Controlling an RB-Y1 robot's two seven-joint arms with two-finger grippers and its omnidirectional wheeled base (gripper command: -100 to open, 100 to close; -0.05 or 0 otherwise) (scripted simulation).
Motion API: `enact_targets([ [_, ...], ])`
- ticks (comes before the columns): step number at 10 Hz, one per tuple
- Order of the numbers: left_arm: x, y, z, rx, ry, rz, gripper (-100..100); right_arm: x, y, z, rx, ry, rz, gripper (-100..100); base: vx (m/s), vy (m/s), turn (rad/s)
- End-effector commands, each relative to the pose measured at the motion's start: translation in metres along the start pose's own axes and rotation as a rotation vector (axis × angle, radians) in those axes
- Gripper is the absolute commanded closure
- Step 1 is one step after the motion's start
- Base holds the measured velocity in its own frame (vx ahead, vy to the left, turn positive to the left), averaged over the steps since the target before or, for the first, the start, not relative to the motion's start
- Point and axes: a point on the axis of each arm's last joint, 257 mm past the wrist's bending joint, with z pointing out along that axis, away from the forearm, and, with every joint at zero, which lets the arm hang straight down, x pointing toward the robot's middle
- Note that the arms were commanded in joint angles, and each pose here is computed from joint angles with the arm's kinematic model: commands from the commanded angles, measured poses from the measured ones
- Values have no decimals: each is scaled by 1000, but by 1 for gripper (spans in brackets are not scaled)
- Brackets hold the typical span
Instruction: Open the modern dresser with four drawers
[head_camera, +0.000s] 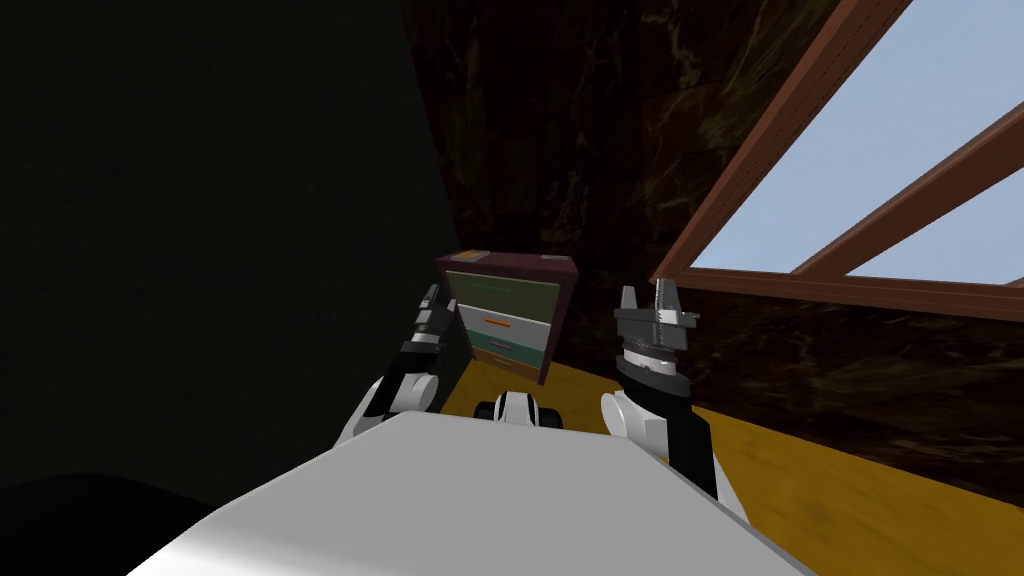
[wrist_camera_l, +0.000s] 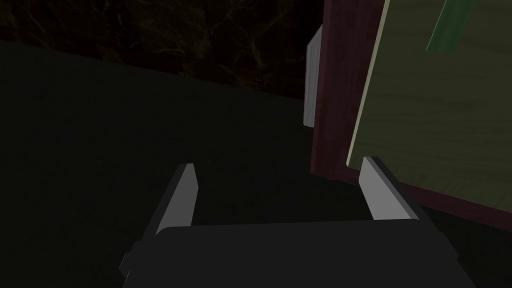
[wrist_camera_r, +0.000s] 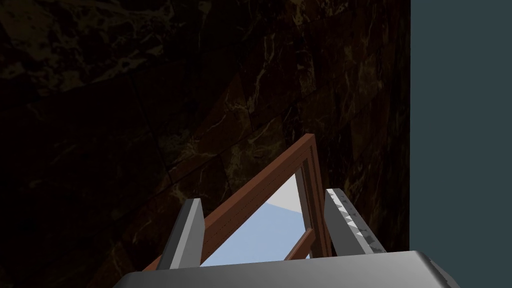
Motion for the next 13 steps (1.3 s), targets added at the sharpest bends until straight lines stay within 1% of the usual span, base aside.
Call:
enact_targets([
  [1,5,18,0,-56,12,-1,-100,0,0,0,0,0,0,0,60,32,-94],
  [2,6,27,0,-85,21,2,-100,0,0,0,0,0,0,0,68,33,-101],
  [3,7,31,0,-100,25,3,-100,0,0,0,0,0,0,0,65,37,-82],
  [5,10,49,-1,-158,38,6,-100,0,0,0,0,0,0,0,65,40,-129],
  [6,11,54,-1,-174,41,7,-100,0,0,0,0,0,0,0,60,39,-95],
  [7,13,64,-3,-208,49,10,-100,0,0,0,0,0,0,0,72,42,-97],
  [8,14,69,-3,-226,52,12,-100,0,0,0,0,0,0,0,70,43,-115],
  [9,15,80,-5,-264,59,16,-100,0,0,0,0,0,0,0,71,47,-131],
  [11,16,92,-7,-301,66,21,-100,0,0,0,0,0,0,0,62,41,-89],
  [13,17,109,-12,-359,75,30,-100,0,0,0,0,0,0,0,63,44,-126],
])
